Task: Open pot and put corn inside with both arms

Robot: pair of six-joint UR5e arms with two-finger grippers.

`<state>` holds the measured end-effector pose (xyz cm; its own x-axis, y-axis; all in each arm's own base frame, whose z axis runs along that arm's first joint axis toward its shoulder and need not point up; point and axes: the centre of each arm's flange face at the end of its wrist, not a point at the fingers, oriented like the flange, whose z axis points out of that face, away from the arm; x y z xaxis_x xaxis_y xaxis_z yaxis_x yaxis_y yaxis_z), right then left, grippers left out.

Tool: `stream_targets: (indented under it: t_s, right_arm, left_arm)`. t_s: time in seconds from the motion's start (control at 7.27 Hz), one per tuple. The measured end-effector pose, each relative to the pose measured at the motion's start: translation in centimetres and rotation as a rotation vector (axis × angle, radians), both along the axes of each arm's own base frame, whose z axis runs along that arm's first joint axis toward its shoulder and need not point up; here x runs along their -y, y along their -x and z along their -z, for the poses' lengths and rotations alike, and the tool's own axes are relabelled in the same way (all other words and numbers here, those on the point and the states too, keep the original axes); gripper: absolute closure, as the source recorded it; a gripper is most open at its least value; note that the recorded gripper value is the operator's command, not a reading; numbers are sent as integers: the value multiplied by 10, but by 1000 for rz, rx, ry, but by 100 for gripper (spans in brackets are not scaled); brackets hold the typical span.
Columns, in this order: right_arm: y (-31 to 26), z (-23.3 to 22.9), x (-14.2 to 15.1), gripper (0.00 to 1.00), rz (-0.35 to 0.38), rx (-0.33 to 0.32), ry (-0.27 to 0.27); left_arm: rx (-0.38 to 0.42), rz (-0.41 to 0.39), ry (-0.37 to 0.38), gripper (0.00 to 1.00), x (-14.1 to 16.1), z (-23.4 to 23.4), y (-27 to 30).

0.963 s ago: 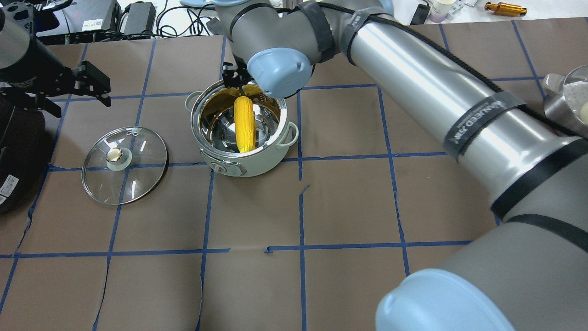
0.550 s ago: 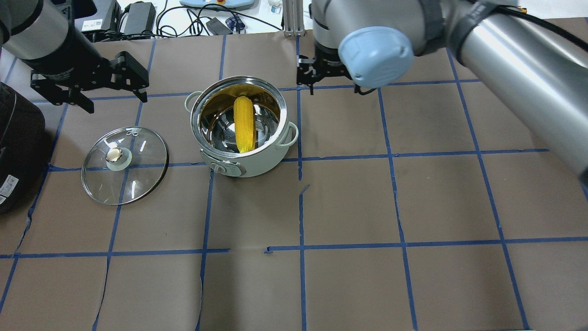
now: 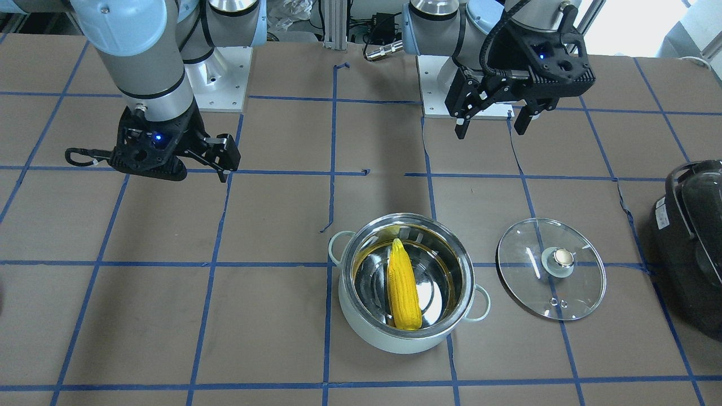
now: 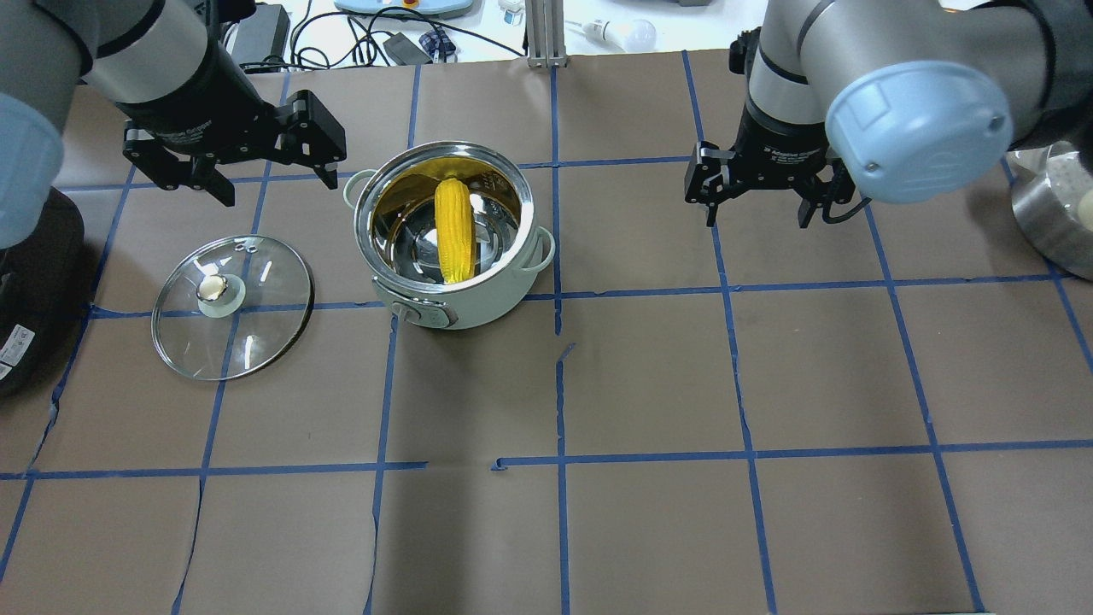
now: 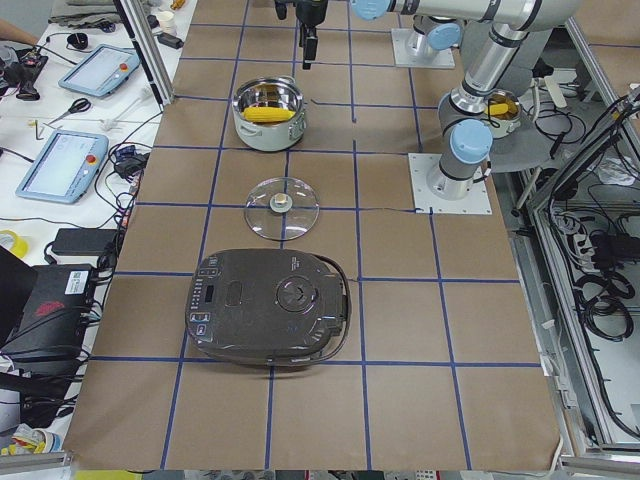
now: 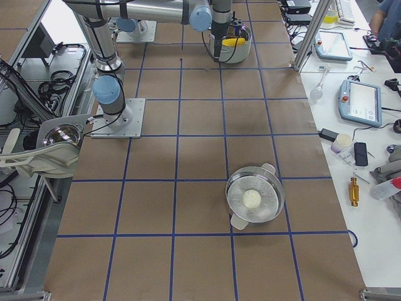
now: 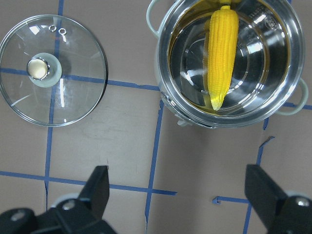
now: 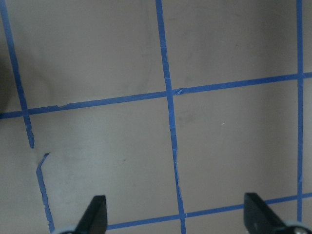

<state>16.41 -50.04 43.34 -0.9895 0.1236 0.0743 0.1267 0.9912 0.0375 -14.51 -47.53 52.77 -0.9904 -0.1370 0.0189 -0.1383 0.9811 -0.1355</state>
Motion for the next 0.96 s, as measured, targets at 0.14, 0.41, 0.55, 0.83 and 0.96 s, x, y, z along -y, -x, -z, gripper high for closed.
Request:
stream_targets:
  t_s: [0.14, 0.41, 0.55, 0.83, 0.96]
  right_arm:
    - [7, -9, -6, 0, -1, 6, -23]
    - [24, -26, -10, 0, -18, 21, -35]
    - [30, -31, -12, 0, -18, 24, -28]
    - [32, -36, -12, 0, -18, 26, -16]
    - [32, -39, -13, 0, -18, 27, -8]
  left_arm:
    - [1, 1, -14, 2, 12, -3, 1]
    - [6, 3, -32, 0, 27, -5, 2]
    - [14, 4, -37, 0, 29, -5, 2]
    - [30, 5, -40, 0, 30, -3, 1]
    - [32, 5, -40, 0, 30, -3, 1]
